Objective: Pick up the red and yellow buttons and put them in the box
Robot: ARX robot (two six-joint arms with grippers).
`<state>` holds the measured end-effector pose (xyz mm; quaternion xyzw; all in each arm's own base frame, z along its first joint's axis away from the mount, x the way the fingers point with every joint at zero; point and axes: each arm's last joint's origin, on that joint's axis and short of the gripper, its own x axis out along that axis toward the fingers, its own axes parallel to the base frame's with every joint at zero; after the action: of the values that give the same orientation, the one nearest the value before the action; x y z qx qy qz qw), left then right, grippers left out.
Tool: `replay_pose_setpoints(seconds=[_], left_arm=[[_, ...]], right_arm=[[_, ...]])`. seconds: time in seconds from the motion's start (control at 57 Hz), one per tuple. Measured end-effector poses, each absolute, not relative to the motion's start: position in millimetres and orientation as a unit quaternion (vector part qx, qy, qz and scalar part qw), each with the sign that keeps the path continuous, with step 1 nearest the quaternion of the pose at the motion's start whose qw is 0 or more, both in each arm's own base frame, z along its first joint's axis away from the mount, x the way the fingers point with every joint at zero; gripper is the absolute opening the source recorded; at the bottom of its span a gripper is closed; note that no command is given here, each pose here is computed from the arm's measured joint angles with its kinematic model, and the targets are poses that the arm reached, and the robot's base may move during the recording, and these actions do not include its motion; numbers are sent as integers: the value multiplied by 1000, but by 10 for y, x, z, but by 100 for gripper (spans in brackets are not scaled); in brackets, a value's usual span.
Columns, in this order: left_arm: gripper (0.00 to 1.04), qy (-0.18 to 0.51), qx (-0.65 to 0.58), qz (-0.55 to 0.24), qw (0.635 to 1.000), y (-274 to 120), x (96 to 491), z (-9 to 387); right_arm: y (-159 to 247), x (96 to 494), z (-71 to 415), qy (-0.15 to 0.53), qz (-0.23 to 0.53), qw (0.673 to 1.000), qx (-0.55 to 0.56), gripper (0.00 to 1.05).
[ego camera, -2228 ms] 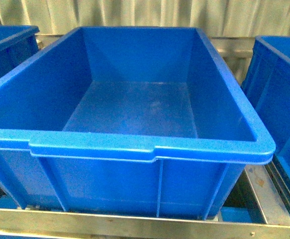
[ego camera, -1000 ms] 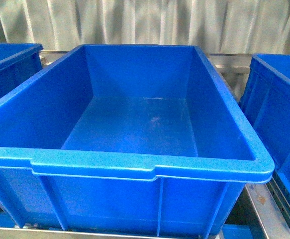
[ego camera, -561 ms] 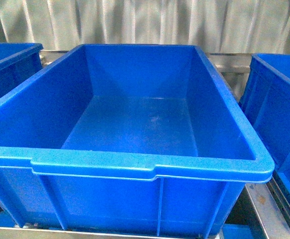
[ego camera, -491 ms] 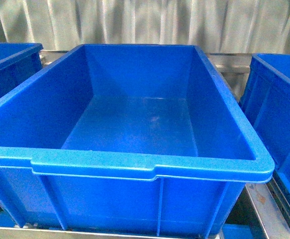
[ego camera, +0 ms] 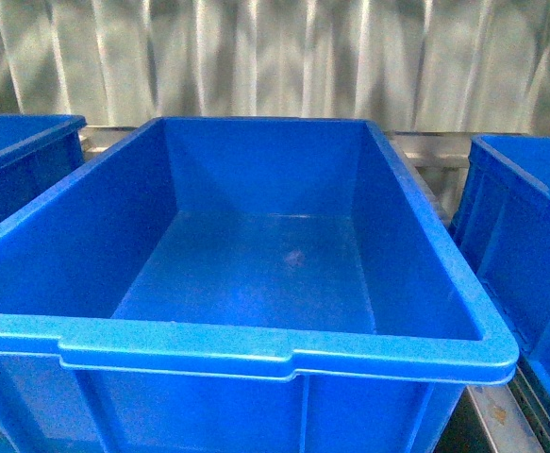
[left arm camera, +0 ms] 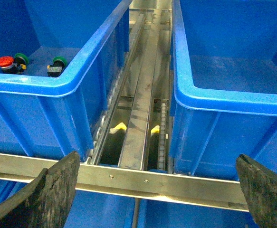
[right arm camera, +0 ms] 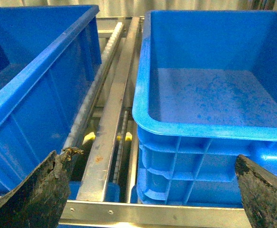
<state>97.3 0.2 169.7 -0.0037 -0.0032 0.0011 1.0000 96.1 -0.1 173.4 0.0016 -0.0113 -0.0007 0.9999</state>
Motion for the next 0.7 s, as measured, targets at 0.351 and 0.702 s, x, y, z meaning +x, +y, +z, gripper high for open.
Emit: replay_pose_setpoints(seconds=[0.351, 0.702], left_arm=[[97, -3, -4, 1, 1000, 2, 973, 1697], [97, -3, -4, 0, 1000, 1, 973, 1697]], right_arm=[[-1, 961, 1734, -11, -1, 1000, 2, 99], [-1, 959, 1734, -13, -2, 1000, 2, 99]])
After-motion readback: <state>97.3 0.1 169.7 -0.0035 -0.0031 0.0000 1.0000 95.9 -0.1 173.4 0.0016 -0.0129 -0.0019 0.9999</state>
